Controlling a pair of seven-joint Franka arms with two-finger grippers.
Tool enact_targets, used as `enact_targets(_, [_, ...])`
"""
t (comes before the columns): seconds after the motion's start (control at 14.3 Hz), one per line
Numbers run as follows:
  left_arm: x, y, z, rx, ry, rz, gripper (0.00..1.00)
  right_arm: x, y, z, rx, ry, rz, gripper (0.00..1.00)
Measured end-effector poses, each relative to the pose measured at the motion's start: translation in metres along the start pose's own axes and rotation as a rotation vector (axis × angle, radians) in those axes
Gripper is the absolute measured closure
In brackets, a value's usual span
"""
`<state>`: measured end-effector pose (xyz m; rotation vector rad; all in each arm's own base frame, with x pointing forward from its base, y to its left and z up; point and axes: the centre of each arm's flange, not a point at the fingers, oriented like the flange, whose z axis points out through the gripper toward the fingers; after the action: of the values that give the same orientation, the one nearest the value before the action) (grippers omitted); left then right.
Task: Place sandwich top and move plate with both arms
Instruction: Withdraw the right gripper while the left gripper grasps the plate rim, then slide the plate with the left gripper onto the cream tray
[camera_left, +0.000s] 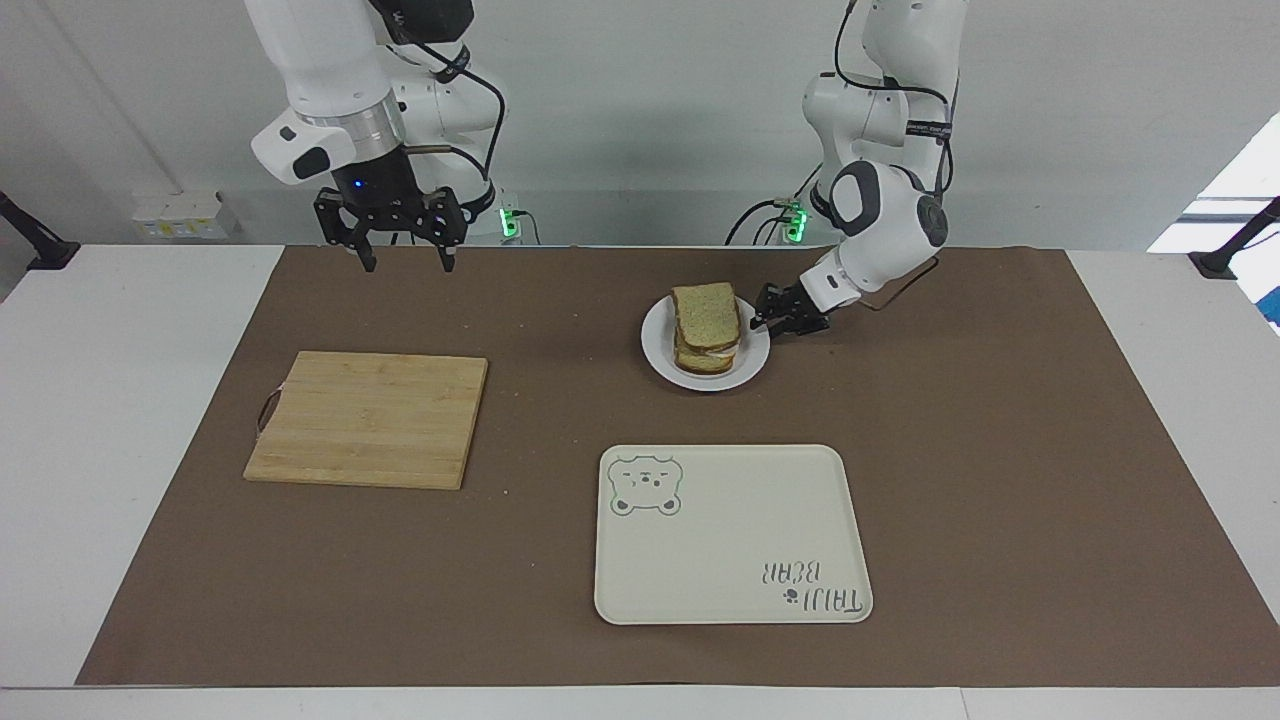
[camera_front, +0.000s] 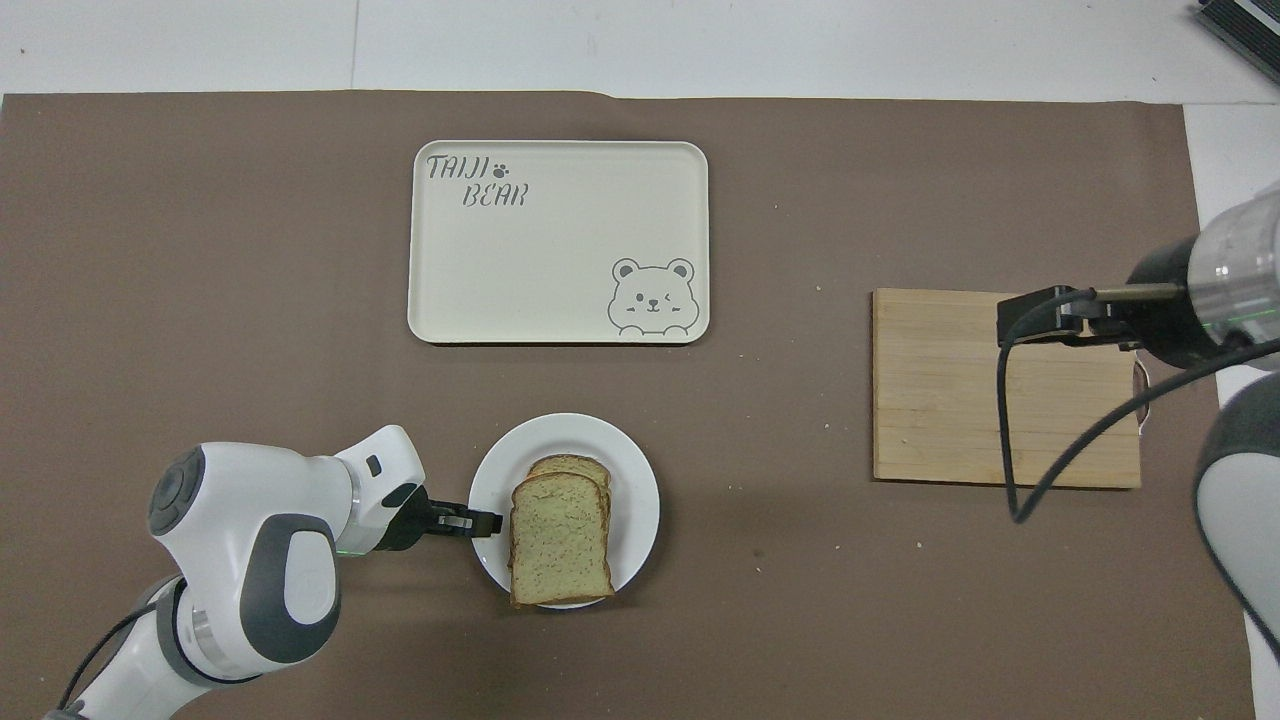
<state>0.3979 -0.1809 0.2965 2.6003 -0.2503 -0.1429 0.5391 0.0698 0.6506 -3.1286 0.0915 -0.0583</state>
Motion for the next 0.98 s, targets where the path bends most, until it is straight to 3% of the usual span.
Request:
enact_targets(0.35, [-0.005,-0.002,0.009,-0.001,-0.006,-0.016,0.68,-0.002,0.038,-0.026,0.002,0.032,0.068,0.0])
enact_targets(0.7, [-0.006,-0.002,0.023,-0.015,-0.001,-0.039,0.7,-0.015,0.055,-0.035,0.002,0.04,0.098,0.0])
enact_targets(0.77, [-0.006,0.0,0.026,-0.034,0.008,-0.039,0.72,-0.016,0.056,-0.03,0.0,0.029,0.101,0.0])
enact_targets(0.84, [-0.006,0.003,0.026,-0.054,0.015,-0.034,0.84,-0.017,0.057,-0.022,-0.002,0.012,0.102,0.0])
enact_targets(0.91, [-0.005,0.004,0.025,-0.067,0.023,-0.031,0.89,-0.018,0.056,-0.015,-0.005,-0.003,0.101,0.0])
enact_targets(0.98, [-0.005,0.003,0.025,-0.072,0.023,-0.033,0.89,-0.019,0.054,-0.01,-0.007,-0.015,0.096,0.0])
